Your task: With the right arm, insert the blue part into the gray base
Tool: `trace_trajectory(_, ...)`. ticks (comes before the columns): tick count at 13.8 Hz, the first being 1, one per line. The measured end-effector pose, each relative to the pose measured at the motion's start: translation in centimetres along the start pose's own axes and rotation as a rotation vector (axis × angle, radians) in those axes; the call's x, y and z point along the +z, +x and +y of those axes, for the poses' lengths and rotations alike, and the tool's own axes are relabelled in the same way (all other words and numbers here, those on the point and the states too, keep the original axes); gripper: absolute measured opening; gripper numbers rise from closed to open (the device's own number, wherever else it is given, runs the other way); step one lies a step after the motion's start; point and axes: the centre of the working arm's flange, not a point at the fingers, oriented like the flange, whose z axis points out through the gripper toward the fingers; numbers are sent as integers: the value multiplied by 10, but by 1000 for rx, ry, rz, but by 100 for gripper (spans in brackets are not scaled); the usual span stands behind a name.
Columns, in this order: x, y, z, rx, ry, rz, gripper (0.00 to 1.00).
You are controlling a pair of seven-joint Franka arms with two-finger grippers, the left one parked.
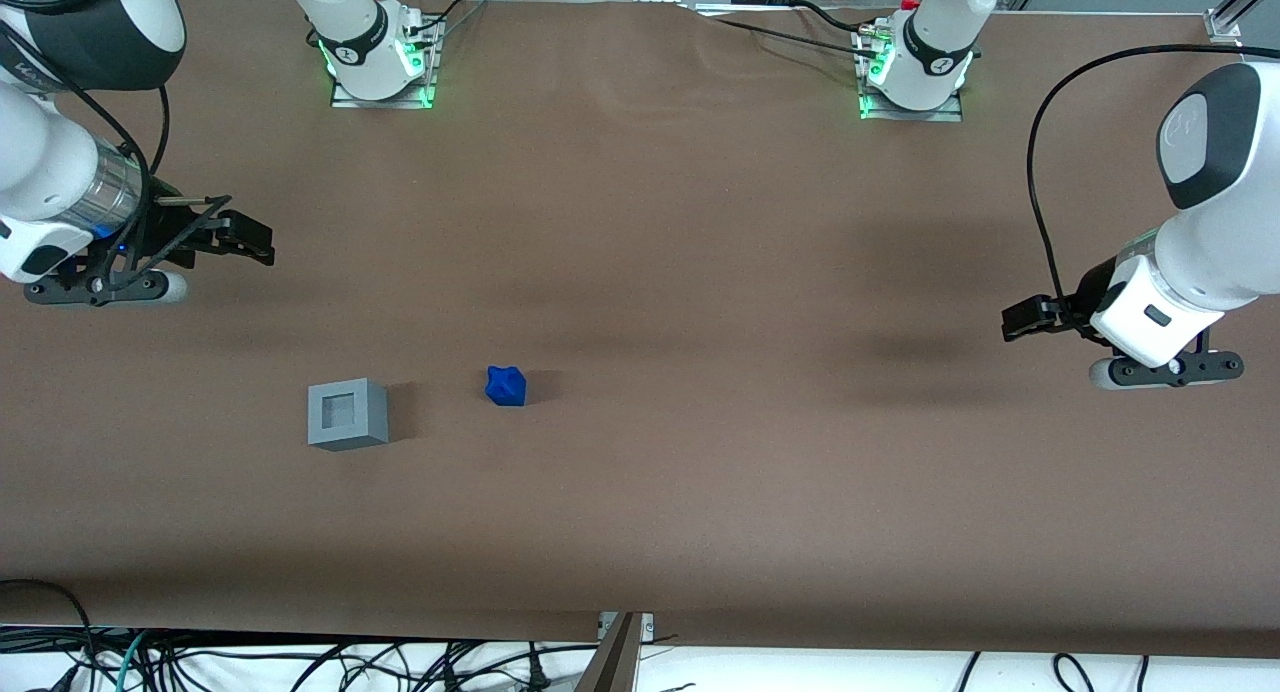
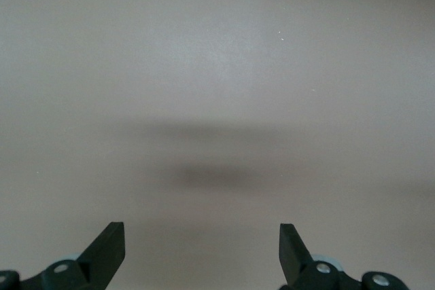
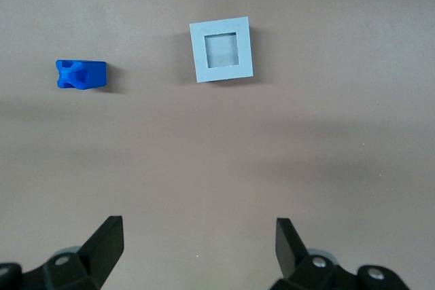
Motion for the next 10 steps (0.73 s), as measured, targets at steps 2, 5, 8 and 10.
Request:
trace_trajectory(2, 0, 0, 0, -3, 0, 1, 99)
trace_trajectory(5, -1, 0, 0, -16, 0, 3, 99)
trace_trajectory(8, -1, 0, 0, -23, 0, 3, 99)
trace_trajectory(10, -1, 0, 1, -23, 0, 3, 99)
